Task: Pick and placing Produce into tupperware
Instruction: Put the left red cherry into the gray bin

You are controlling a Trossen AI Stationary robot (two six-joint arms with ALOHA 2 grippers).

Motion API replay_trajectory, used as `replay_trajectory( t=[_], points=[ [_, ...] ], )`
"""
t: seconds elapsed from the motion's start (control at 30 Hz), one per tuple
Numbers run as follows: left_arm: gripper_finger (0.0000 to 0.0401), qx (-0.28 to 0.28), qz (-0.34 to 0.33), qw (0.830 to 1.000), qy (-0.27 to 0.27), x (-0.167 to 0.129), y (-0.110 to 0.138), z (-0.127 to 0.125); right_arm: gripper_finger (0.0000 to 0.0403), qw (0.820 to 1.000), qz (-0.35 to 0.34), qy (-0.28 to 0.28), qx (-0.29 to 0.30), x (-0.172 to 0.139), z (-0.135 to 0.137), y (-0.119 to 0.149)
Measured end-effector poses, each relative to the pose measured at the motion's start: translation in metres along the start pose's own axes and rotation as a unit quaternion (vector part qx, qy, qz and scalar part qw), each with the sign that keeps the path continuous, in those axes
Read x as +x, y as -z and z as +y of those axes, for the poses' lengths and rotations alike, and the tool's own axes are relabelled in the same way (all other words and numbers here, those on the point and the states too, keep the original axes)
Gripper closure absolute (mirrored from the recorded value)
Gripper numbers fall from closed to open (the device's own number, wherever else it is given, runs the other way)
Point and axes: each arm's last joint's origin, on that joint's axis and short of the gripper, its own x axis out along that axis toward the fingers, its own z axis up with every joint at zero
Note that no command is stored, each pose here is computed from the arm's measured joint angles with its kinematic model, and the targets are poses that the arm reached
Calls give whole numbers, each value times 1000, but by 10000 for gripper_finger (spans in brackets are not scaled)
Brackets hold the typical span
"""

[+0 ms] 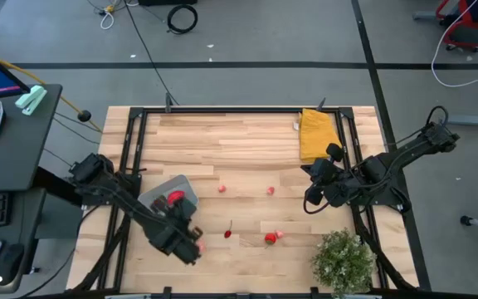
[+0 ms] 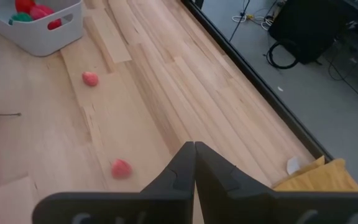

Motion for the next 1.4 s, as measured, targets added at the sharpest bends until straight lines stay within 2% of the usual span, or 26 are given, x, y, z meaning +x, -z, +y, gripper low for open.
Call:
replay_trajectory(
  t=[0.1, 0.23, 0.37, 0.63, 0.9, 1.03, 1.17, 1.3, 1.4],
  points=[
    [384, 21, 4, 999, -46, -9, -10, 12, 385, 1000, 0, 0, 4, 0, 0, 0],
    [387, 33, 6, 999, -19, -17, -14, 18, 385, 1000, 0, 0, 10, 0, 0, 0],
    [382, 41, -1, 999, -20, -19, -24, 26, 385, 1000, 0, 0, 10, 0, 0, 0],
    [384, 55, 14, 998, -38, -7, -64, 43, 385, 1000, 8, -11, 24, 0, 1, 0],
    [381, 79, 5, 997, 1, -5, -94, 60, 385, 999, 18, -25, 23, 0, 2, 1],
    [380, 47, -6, 999, 21, -7, -87, 86, 385, 999, 22, -30, 22, 0, 2, 1],
    [380, -37, -36, 996, 76, 4, -62, 114, 385, 999, 27, -35, 23, 0, 2, 2],
    [384, -109, -80, 974, 182, 28, -36, 122, 385, 999, 27, -35, 21, 0, 2, 2],
    [382, -135, -90, 961, 224, 50, -20, 123, 385, 999, 27, -35, 19, 0, 2, 2]
  ],
)
